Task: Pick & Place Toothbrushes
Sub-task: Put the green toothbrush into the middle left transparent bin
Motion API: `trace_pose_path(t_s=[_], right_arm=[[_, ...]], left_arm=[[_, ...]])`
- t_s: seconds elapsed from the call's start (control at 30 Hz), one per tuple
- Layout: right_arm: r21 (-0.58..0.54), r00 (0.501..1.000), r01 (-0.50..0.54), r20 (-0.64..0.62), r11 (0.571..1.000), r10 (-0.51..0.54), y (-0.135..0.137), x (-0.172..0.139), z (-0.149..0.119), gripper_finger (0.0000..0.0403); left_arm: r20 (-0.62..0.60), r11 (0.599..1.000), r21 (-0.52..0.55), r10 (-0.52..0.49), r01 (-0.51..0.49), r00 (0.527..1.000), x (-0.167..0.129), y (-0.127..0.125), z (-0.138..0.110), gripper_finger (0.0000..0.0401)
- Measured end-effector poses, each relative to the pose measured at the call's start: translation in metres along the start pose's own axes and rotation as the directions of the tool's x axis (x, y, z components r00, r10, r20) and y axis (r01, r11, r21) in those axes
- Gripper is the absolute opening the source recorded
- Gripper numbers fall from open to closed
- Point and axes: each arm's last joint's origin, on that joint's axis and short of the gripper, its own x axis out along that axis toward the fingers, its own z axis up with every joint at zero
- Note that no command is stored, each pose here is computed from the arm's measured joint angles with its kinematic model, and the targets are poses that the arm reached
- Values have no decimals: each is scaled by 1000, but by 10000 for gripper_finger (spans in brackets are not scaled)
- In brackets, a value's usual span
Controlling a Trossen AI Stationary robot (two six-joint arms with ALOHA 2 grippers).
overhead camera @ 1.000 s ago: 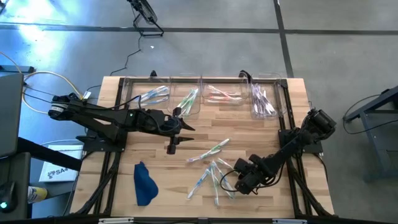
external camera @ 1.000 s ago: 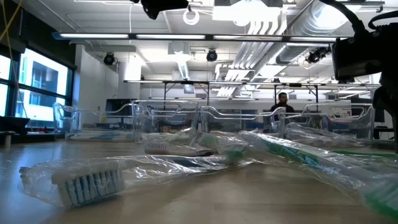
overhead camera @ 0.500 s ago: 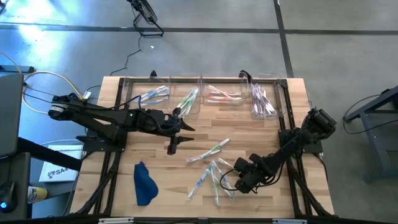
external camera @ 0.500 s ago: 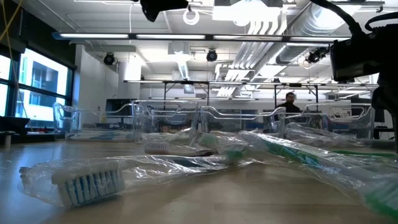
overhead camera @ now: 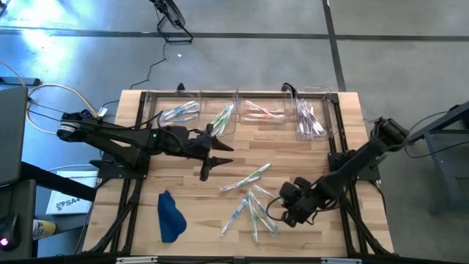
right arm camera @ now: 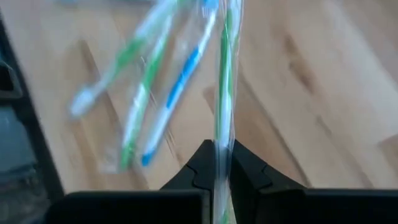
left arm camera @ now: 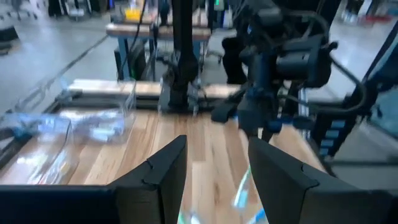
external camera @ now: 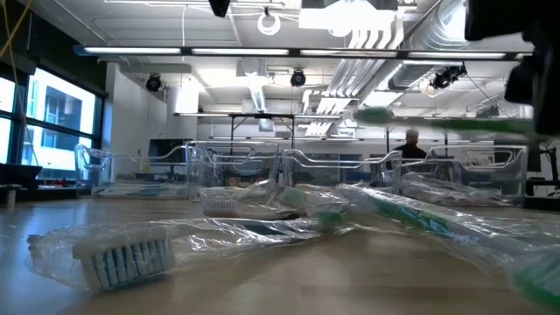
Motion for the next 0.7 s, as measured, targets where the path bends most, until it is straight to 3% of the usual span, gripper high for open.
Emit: trace_pose_path(t_s=[0.17, 0.3, 0.5, 0.7], right_arm=[[26, 989, -45, 145, 999, 41, -1, -24, 10, 15], [2, 946, -127, 302, 992, 121, 3, -45, 20, 15], [-87, 794, -236, 557, 968, 244, 14, -74, 43, 15], [-174, 667, -241, 685, 955, 294, 17, -87, 67, 15]], left_arm=[[123, 1000, -13, -9, 11, 992, -1, -1, 12, 167], [212, 1000, -21, -15, 20, 977, -2, -1, 21, 167], [299, 997, -72, -13, 37, 954, -4, -2, 29, 167], [286, 979, -202, 33, 26, 958, 1, -1, 25, 167]])
